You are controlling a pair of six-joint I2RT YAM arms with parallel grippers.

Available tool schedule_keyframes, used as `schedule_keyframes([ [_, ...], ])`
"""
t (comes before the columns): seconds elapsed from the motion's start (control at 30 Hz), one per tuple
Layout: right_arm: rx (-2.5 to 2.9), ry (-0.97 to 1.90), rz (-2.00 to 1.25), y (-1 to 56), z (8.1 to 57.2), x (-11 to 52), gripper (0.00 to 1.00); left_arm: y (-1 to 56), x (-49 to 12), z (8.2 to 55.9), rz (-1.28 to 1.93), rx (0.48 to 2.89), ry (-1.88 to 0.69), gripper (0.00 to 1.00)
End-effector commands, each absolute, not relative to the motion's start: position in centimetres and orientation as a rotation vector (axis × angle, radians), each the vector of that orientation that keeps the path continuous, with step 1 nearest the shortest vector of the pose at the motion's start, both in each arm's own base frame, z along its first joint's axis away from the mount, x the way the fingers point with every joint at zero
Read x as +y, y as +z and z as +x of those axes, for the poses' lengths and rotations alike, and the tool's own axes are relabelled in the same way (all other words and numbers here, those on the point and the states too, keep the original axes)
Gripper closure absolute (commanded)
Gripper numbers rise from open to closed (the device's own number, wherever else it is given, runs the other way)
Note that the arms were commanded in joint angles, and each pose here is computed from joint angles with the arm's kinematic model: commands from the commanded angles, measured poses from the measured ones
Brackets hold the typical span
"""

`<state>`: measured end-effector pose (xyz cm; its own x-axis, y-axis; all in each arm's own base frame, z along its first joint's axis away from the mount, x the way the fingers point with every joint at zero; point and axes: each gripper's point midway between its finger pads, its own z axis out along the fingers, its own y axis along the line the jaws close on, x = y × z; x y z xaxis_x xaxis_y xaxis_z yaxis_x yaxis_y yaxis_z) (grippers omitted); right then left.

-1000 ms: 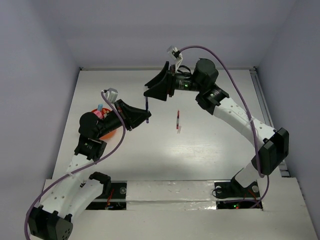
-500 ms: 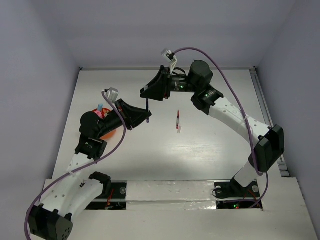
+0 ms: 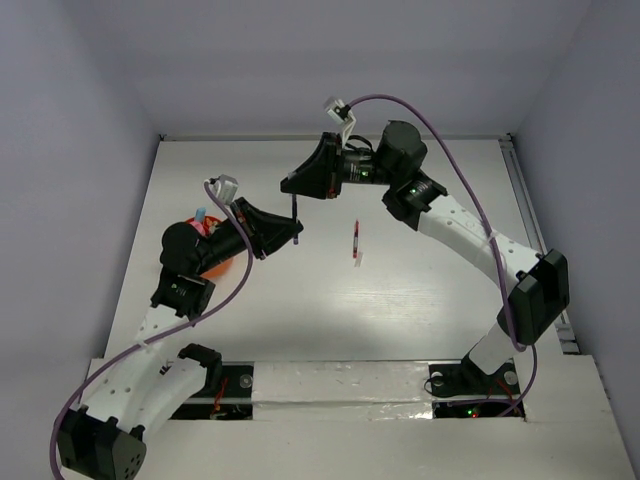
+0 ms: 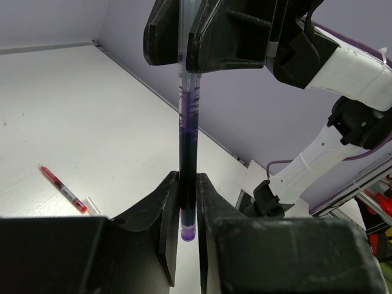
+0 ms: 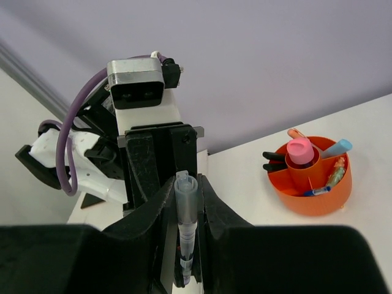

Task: Sort the stationery into containers
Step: Close the pen cap on the pen.

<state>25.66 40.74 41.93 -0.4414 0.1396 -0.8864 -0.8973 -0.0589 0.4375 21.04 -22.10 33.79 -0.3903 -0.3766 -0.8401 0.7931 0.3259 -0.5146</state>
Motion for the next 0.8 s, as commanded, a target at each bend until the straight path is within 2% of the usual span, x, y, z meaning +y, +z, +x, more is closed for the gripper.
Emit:
schedule_keyframes([
  [0.0, 1.308, 1.615, -0.894, 43.5, 24.3, 40.5, 1.0, 35.7, -22.1, 20.7, 0.43, 1.403, -1.325, 1.0],
  [0.23, 1.385, 1.606, -0.883, 39.5, 22.3, 40.1, 1.0, 40.6, -22.2, 20.9, 0.444, 1.307, -1.326, 1.0],
  [0.37, 1.483, 1.589, -0.858, 35.3, 21.4, 40.0, 1.0, 45.0, -22.0, 20.2, 0.476, 1.196, -1.327, 1.0],
  [0.5, 1.608, 1.602, -0.812, 29.9, 20.3, 40.2, 1.0, 47.1, -22.4, 20.4, 0.501, 1.178, -1.345, 1.0],
  [0.77, 1.695, 1.591, -0.763, 27.3, 19.9, 39.7, 1.0, 48.3, -22.1, 21.0, 0.472, 1.17, -1.305, 1.0],
])
